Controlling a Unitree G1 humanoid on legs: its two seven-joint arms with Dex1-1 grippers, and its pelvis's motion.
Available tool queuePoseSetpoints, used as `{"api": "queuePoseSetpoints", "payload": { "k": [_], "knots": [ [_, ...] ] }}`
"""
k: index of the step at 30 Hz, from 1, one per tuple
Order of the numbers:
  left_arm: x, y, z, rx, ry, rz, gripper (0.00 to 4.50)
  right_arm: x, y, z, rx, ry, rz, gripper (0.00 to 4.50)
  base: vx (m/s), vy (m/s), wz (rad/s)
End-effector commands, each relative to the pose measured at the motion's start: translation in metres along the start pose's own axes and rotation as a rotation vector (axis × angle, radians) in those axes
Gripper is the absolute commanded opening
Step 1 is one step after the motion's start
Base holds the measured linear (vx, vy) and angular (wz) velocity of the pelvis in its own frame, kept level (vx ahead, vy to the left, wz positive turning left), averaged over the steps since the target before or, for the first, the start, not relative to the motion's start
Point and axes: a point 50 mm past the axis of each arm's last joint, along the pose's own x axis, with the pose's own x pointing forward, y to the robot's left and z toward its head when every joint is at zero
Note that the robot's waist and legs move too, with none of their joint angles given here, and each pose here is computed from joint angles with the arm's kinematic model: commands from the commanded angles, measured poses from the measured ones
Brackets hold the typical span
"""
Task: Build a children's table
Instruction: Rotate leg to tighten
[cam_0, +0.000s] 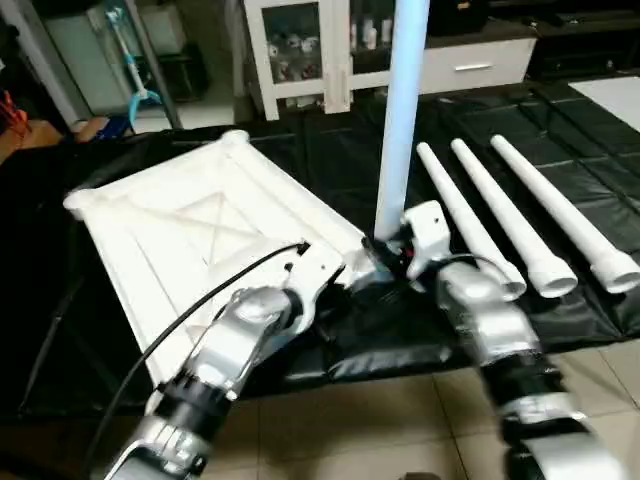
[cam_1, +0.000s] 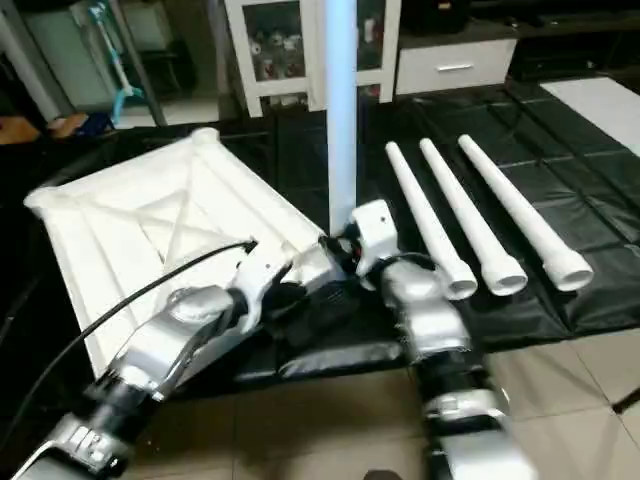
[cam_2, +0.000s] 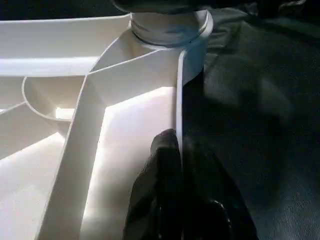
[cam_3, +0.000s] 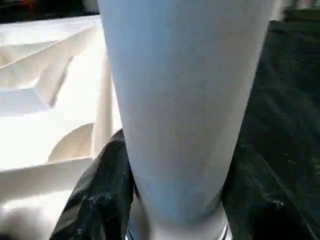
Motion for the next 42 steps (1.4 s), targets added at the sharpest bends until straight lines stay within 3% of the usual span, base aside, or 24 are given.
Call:
{"api": "queuePoseSetpoints", "payload": {
  "k": [1,6,7,9,10,14,19,22,24,28,35,42],
  "knots": [
    [0.001,0.006,-0.006,-0.005,0.034,0.053,0.00,0.008,0.014,0.002,0.056,-0.029,-0.012,1.94,0.000,0.000,0.00],
    [-0.004,0.008,-0.009,0.003,0.026,0.050,0.00,0.008,0.017,0.009,0.083,-0.093,0.012,1.94,0.000,0.000,0.00],
    [-0.006,0.008,-0.010,0.009,0.020,0.036,0.00,0.007,0.019,0.011,0.088,-0.114,0.053,2.29,0.000,0.000,0.00],
    [-0.012,0.006,-0.015,0.014,0.018,-0.015,0.00,0.003,0.020,0.014,0.073,-0.126,0.152,2.29,0.000,0.000,0.00],
    [-0.012,0.006,-0.015,0.014,0.018,-0.015,0.00,0.003,0.020,0.014,0.073,-0.126,0.152,2.50,0.000,0.000,0.00],
    [-0.029,0.002,-0.031,0.075,0.049,-0.149,0.00,-0.014,0.002,0.020,-0.002,-0.117,0.325,2.96,0.046,-0.010,0.00],
    [-0.040,-0.002,-0.038,0.096,0.057,-0.238,0.00,-0.030,-0.016,0.024,-0.064,-0.076,0.444,3.35,0.050,-0.006,0.01],
    [-0.050,-0.010,-0.040,0.106,0.052,-0.344,0.00,-0.049,-0.037,0.023,-0.146,0.024,0.549,3.56,0.000,0.000,0.00],
    [-0.052,-0.012,-0.040,0.108,0.053,-0.368,0.00,-0.054,-0.042,0.022,-0.161,0.056,0.575,3.79,0.000,0.000,0.00],
    [-0.054,-0.015,-0.043,0.117,0.066,-0.398,0.00,-0.065,-0.053,0.020,-0.202,0.131,0.633,3.79,0.000,0.000,0.00],
    [-0.054,-0.015,-0.041,0.116,0.062,-0.399,0.00,-0.073,-0.059,0.017,-0.203,0.176,0.692,3.79,0.000,0.000,0.00],
    [-0.054,-0.015,-0.040,0.116,0.060,-0.402,0.00,-0.077,-0.060,0.014,-0.204,0.208,0.730,3.14,0.000,0.000,0.00]
  ]
}}
